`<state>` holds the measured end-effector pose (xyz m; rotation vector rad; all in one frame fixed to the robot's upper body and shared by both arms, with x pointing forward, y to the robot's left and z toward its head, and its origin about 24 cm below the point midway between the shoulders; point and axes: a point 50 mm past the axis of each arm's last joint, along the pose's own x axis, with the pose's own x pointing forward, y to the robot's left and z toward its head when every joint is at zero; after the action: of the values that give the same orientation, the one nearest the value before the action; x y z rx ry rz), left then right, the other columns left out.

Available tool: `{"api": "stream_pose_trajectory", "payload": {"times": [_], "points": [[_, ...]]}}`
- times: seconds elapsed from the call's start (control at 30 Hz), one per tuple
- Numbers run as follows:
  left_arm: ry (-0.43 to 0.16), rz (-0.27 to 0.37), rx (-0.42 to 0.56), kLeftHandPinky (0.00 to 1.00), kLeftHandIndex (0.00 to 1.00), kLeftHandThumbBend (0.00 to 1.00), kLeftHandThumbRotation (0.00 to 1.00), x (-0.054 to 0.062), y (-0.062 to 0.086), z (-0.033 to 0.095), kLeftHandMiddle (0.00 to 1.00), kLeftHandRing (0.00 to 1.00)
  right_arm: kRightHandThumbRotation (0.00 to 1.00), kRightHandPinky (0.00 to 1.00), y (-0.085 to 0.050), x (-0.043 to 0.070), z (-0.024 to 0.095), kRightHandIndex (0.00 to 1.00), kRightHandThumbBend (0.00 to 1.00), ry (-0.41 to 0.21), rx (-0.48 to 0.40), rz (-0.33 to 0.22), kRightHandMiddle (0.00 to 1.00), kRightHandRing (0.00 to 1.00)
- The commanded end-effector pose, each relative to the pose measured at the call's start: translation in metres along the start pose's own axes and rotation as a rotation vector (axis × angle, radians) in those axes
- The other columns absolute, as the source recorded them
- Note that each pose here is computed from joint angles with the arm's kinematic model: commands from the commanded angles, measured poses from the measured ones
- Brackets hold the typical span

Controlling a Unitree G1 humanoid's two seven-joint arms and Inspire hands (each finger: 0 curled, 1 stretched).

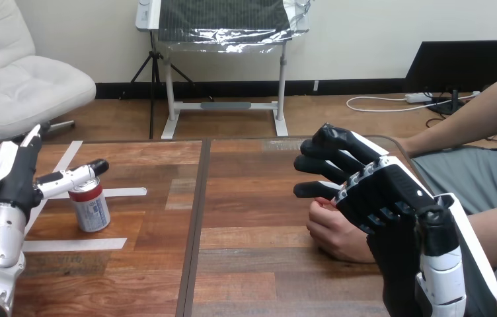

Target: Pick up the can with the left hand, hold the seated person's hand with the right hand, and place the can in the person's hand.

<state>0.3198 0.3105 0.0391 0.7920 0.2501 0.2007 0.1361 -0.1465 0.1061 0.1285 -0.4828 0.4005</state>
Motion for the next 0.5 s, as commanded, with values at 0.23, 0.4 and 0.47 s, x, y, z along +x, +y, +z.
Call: {"api": "stream_pose_trajectory", "payload": {"times": [0.23,0.4,0.47], "points": [[-0.013,0.016,0.025,0.82,0.94,0.84,0.44,0.0144,0.0115,0.0220,0.96,0.93,0.97,0.72,-0.0014,0.0074,0.0090,0.82,0.65,-0.067,-0.021,0.022,0.82,0.81],[0.003,0.007,0.030,0.80,0.93,0.86,0.43,0.0142,0.0082,0.0199,0.94,0.92,0.97,0.73,-0.0015,0.0073,0.0100,0.82,0.65,-0.069,-0.021,0.023,0.82,0.81],[0.014,0.000,0.024,0.80,0.92,0.86,0.43,0.0140,0.0063,0.0188,0.94,0.92,0.97,0.73,-0.0018,0.0071,0.0101,0.82,0.64,-0.070,-0.018,0.024,0.82,0.81]]}}
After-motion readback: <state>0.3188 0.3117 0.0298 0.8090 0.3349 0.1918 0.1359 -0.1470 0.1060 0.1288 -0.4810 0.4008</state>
